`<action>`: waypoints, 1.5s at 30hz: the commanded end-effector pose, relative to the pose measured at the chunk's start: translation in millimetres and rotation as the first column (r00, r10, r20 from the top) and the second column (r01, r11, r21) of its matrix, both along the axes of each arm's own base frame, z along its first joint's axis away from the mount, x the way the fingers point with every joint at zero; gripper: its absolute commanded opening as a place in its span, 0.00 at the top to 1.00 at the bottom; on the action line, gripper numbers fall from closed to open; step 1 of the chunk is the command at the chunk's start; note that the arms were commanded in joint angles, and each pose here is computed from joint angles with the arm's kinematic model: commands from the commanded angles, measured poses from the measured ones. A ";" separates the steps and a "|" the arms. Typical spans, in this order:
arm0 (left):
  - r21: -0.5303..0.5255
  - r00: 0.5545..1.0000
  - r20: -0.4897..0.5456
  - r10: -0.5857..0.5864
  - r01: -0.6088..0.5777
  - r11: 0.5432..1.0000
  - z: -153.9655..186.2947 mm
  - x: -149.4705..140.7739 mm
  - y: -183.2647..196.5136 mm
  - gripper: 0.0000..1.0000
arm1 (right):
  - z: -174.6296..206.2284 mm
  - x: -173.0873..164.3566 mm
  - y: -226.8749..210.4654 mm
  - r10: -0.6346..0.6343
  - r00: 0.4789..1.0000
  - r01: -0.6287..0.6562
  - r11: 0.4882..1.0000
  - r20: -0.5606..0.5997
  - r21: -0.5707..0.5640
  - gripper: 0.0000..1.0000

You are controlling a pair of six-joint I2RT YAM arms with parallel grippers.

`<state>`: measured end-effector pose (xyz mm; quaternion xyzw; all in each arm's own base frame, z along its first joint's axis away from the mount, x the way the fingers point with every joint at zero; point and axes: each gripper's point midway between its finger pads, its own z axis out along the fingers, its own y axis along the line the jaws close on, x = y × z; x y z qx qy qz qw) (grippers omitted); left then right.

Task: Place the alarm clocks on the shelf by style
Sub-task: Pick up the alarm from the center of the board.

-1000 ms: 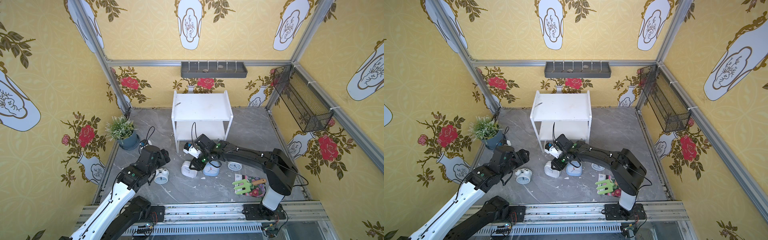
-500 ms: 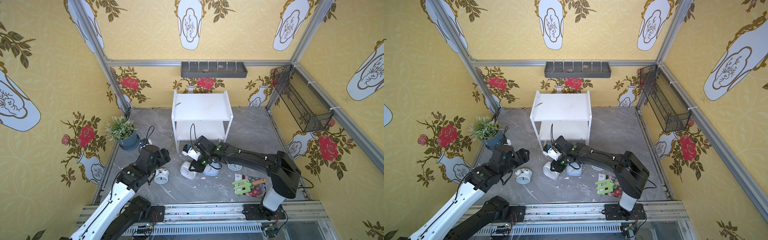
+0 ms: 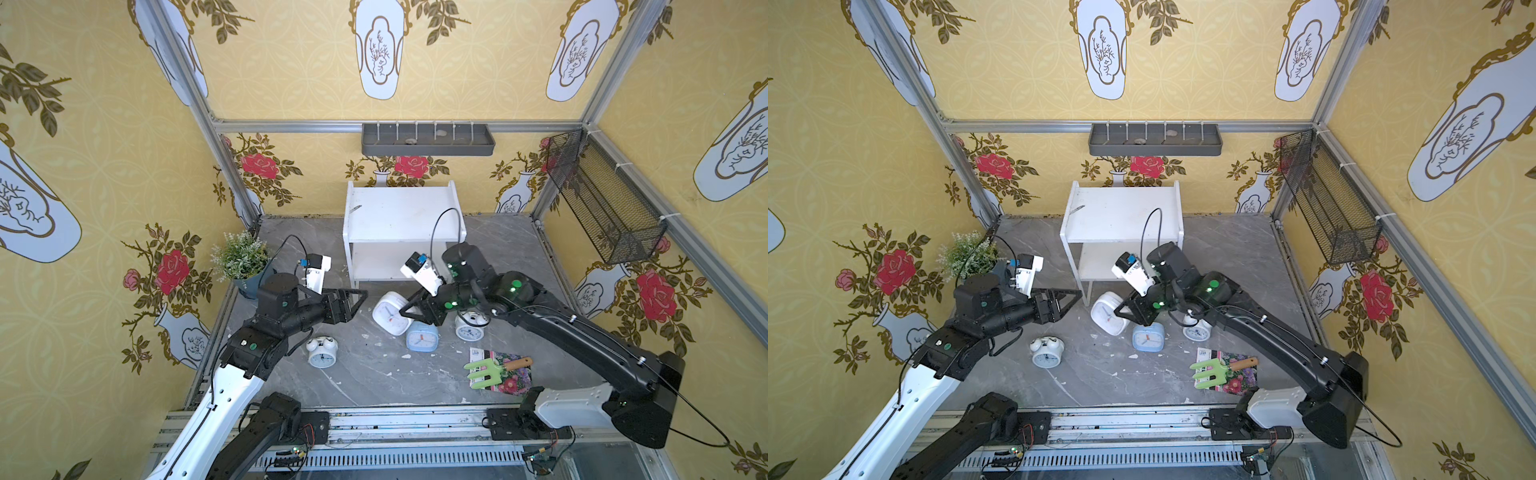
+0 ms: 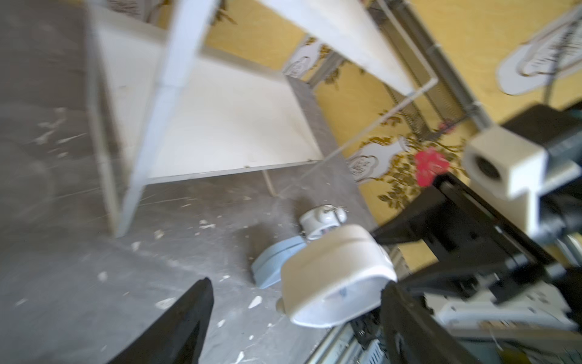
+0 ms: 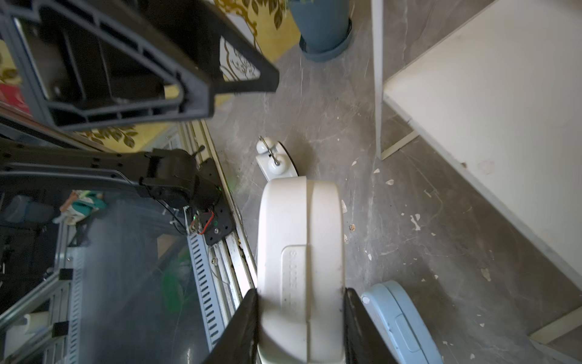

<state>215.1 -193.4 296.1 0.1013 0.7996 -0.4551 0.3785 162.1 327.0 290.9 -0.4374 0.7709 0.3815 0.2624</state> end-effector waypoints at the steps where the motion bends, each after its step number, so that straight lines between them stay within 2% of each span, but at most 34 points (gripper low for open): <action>1: -0.115 0.950 0.142 -0.278 0.295 0.949 40.1 -28.7 -29.7 0.11 | 28.1 -21.5 -6.5 0.085 0.993 -0.079 0.994 -0.085 0.077 0.76; 4: -0.118 0.916 0.148 -0.372 0.390 0.913 43.6 -34.3 -40.7 0.09 | 50.2 -27.0 -8.1 0.115 0.990 -0.104 0.987 -0.084 0.122 0.76; 5: -0.107 0.909 0.165 -0.382 0.402 0.910 44.9 -34.8 -42.2 0.02 | 55.5 -28.6 -7.8 0.125 0.989 -0.113 0.985 -0.084 0.134 0.76; 6: -0.095 0.904 0.183 -0.385 0.406 0.909 47.5 -35.5 -42.1 0.01 | 62.6 -29.7 -8.1 0.133 0.988 -0.120 0.981 -0.078 0.150 0.76; 11: -0.068 0.877 0.273 -0.396 0.428 0.901 63.0 -42.7 -39.8 0.01 | 83.0 -30.8 -8.5 0.168 0.983 -0.149 0.968 -0.077 0.203 0.76; 15: -0.083 0.864 0.256 -0.434 0.467 0.880 66.6 -41.5 -45.2 0.02 | 89.7 -31.8 -5.3 0.200 0.976 -0.177 0.960 -0.088 0.218 0.76; 17: -0.083 0.859 0.222 -0.462 0.488 0.869 64.3 -40.8 -48.1 0.08 | 92.5 -31.6 -4.2 0.206 0.975 -0.183 0.957 -0.086 0.224 0.76; 24: -0.105 0.852 0.223 -0.474 0.504 0.857 70.5 -40.7 -50.3 0.33 | 90.1 -30.0 -1.8 0.210 0.974 -0.187 0.957 -0.088 0.221 0.76; 27: -0.127 0.855 0.224 -0.468 0.501 0.856 70.1 -39.4 -51.2 0.35 | 89.7 -29.5 -1.1 0.211 0.974 -0.188 0.956 -0.084 0.224 0.76; 40: -0.188 0.852 0.217 -0.476 0.515 0.837 65.6 -34.5 -56.7 0.64 | 88.7 -20.0 -0.6 0.171 0.984 -0.154 0.961 -0.053 0.231 0.75; 42: -0.202 0.856 0.217 -0.469 0.509 0.836 66.7 -33.3 -56.7 0.68 | 89.2 -18.3 -0.7 0.158 0.986 -0.143 0.962 -0.045 0.234 0.73; 45: -0.228 0.864 0.219 -0.453 0.496 0.838 67.3 -29.9 -57.0 0.71 | 92.3 -9.9 -2.1 0.110 0.994 -0.102 0.966 -0.021 0.235 0.60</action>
